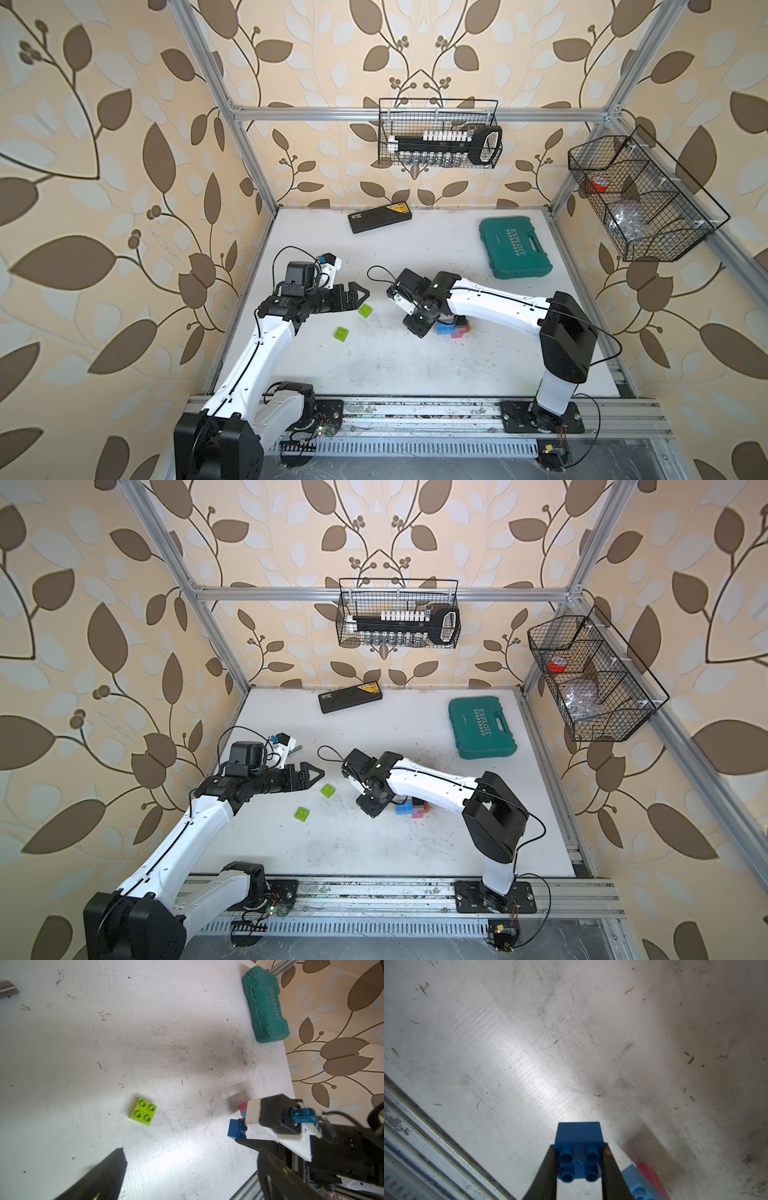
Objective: Assemble the number 4 with lego
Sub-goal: Pick up the lego brick from the center of the board, then assemble the lego brick with the lego brick.
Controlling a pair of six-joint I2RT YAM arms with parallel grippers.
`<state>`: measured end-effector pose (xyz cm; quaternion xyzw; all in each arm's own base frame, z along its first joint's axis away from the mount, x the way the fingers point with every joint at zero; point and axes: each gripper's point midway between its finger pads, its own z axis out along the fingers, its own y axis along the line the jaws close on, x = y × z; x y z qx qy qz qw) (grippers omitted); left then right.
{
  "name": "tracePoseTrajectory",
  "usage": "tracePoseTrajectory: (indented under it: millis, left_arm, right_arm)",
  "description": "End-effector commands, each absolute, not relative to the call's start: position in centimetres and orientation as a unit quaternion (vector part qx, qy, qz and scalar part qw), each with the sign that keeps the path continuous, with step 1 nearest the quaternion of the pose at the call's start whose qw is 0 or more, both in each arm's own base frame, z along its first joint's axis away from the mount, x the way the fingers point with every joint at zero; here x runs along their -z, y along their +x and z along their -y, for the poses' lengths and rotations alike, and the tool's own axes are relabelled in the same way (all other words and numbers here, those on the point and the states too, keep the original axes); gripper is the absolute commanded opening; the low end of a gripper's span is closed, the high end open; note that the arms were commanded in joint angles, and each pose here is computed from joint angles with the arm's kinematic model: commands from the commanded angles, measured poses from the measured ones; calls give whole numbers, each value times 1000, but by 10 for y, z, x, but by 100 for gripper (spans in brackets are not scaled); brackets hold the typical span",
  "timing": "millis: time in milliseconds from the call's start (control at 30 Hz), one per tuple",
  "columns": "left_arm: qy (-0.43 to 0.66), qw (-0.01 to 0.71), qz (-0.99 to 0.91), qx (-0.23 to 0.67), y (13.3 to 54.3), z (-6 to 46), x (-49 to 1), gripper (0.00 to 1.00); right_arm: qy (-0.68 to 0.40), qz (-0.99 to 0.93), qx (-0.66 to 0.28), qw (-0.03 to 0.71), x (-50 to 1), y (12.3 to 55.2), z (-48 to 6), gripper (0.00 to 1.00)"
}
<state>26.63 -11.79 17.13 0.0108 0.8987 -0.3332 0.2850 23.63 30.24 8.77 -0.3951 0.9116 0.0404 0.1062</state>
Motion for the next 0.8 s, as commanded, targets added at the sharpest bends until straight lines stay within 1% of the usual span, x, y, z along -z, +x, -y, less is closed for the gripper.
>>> tracePoseTrajectory:
  millis: [0,67,200,333,500,767]
  left_arm:
    - [32,308,-885,348,266,122,-186,99]
    - [37,308,-883,352,265,124,-187,99]
    - [49,313,-873,370,265,130,-193,99]
    - [64,320,-871,367,266,136,-198,99]
    - [90,321,-872,358,270,147,-198,99]
    - [105,319,-871,360,272,154,-195,99]
  right_arm:
    - [-358,-925,-46,121,-115,242,-294,20]
    - [-324,-937,-47,122,-127,246,-284,20]
    - [-218,-970,-56,94,-138,253,-249,20]
    - [-153,-981,-67,96,-148,252,-225,20]
    - [-111,-988,-54,96,-156,242,-204,20]
    - [-74,-992,-42,92,-152,226,-185,18]
